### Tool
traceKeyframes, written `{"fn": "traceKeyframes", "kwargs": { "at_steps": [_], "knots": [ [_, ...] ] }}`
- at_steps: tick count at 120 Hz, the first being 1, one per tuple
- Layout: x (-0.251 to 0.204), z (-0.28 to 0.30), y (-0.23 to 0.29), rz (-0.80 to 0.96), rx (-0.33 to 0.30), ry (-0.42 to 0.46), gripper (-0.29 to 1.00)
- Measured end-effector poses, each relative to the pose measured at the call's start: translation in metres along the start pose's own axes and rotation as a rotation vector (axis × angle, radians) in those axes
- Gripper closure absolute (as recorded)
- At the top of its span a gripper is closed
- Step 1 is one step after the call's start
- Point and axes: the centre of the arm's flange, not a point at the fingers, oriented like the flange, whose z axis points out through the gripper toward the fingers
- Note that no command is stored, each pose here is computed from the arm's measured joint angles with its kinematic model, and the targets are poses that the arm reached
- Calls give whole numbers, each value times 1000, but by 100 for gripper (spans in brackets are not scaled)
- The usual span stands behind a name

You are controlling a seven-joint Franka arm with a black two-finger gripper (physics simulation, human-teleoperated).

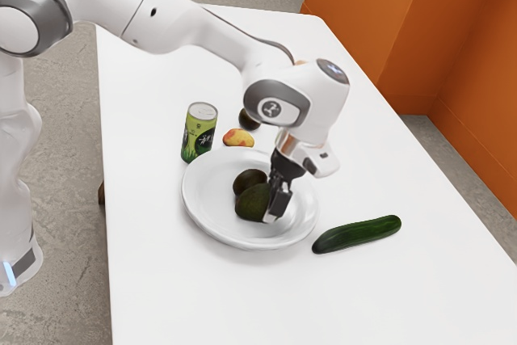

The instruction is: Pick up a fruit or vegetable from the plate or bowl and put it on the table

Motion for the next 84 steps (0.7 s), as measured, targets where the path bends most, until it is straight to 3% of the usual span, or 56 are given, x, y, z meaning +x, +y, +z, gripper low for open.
{"fn": "traceKeyframes", "kwargs": {
  "at_steps": [28, 57, 70, 84],
  "knots": [
    [-2, 3, 0, -4, -2, -12, 0],
    [-3, 3, -4, -29, 3, -23, 30],
    [3, -20, -4, -32, 19, 22, 43],
    [11, -55, 5, -15, 53, 83, 45]
  ]
}}
